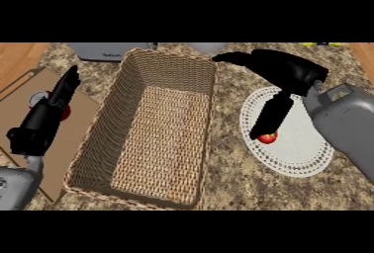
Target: Pick the tomato from the placemat and place it in the basket
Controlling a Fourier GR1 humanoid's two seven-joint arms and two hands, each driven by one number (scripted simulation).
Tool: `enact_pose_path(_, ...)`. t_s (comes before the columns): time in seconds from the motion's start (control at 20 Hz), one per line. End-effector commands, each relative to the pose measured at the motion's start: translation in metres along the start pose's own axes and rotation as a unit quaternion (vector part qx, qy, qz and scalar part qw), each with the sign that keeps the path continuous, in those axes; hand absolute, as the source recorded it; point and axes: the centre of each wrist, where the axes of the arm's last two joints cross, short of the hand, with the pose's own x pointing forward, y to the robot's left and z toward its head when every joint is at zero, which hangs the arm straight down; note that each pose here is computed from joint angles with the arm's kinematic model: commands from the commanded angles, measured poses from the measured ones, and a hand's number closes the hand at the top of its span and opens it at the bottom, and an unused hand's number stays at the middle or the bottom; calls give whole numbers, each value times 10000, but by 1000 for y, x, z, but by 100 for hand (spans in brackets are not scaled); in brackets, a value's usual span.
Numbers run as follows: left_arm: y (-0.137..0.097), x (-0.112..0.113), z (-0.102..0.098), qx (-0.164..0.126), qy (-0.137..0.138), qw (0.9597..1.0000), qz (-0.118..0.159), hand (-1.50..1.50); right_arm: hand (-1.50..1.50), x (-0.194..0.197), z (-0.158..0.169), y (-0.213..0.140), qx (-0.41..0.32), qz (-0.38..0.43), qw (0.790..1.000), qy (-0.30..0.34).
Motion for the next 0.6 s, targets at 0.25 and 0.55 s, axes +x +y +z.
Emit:
enact_pose_path(0.25,-4,6,3,-59,-98,9999,93,0,-150,12,-21,-56,1932,934,9753,529)
enact_pose_path(0.55,-6,0,-1,44,-68,9999,62,0,-150,-21,-33,-50,2342,1130,9611,933)
